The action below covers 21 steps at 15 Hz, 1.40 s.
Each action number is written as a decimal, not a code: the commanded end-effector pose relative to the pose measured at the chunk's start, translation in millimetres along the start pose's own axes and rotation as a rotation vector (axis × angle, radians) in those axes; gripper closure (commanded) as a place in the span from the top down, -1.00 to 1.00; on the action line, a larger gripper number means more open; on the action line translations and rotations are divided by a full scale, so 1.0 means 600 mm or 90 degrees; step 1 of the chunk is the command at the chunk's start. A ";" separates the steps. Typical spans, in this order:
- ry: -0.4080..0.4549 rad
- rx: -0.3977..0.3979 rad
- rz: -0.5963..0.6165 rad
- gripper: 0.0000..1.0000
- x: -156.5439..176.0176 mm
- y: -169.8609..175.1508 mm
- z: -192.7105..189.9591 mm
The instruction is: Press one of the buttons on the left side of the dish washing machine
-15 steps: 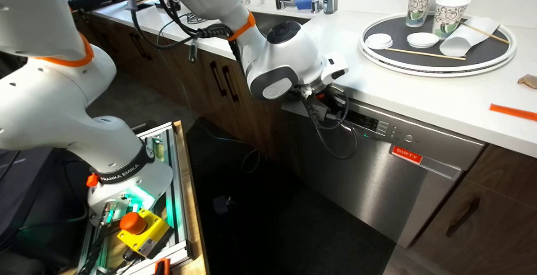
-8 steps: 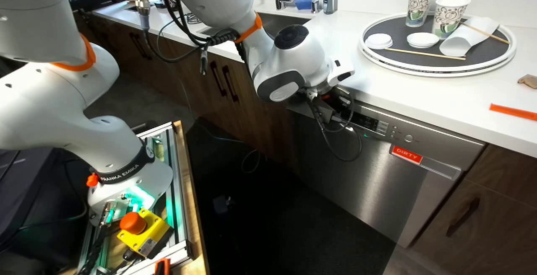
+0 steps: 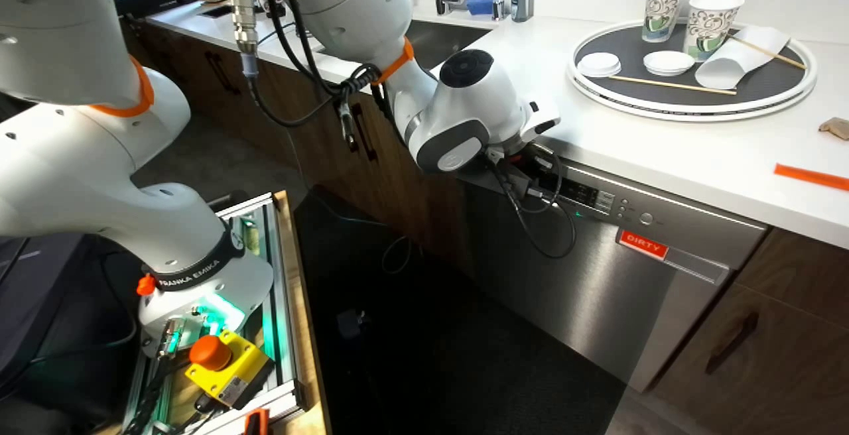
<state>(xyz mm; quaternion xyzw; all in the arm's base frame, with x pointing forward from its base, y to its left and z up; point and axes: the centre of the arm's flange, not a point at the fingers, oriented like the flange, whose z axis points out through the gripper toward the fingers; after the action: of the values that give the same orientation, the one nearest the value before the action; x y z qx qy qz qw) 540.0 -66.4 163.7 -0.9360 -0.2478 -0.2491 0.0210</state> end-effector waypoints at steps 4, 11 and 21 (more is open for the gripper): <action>-0.008 0.020 -0.005 -1.00 0.005 0.015 0.014; 0.009 0.017 0.009 -1.00 0.018 0.023 0.018; 0.060 0.073 0.083 -1.00 0.023 0.026 0.017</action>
<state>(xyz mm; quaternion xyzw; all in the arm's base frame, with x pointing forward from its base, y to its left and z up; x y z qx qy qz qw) 545.0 -81.1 156.2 -0.9393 -0.2052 -0.2648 0.0734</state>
